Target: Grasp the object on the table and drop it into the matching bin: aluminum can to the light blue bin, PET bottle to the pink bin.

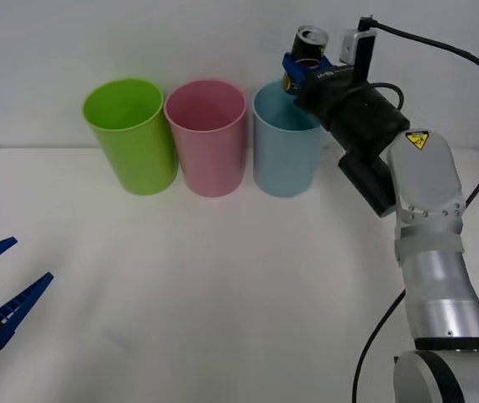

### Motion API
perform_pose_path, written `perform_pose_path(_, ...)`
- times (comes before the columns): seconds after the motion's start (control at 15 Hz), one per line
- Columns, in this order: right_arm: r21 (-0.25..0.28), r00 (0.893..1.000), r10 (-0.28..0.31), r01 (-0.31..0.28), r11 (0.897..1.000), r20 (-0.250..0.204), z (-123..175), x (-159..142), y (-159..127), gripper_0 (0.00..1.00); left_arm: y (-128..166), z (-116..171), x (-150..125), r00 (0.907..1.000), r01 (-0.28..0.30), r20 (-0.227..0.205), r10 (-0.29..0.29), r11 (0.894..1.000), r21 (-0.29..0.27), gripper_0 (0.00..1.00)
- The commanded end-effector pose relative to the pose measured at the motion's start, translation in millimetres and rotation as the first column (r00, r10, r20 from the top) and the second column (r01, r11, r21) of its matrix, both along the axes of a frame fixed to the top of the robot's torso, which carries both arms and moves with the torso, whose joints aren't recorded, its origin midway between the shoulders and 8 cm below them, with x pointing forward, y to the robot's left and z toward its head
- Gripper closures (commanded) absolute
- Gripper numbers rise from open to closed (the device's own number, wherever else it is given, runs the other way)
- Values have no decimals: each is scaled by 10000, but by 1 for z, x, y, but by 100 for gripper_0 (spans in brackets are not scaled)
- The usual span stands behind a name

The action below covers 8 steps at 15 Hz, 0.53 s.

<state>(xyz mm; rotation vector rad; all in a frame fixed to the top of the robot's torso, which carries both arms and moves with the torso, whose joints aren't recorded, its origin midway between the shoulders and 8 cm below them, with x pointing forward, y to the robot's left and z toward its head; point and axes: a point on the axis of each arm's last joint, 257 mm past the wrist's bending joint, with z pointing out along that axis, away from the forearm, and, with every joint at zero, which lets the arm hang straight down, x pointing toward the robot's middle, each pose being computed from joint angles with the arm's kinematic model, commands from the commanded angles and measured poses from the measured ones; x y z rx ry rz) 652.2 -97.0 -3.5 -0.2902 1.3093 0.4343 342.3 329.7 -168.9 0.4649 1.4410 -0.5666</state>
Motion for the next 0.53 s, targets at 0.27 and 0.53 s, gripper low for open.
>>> perform_pose_path(0.27,-74,9993,-363,363,9993,-20,1,15,5,100,0,0,0,10000,0,0,0,10000,0,0)
perform_pose_path(0.53,-196,9993,-367,367,9991,27,1,14,6,100,0,0,0,10000,0,0,0,10000,0,0)
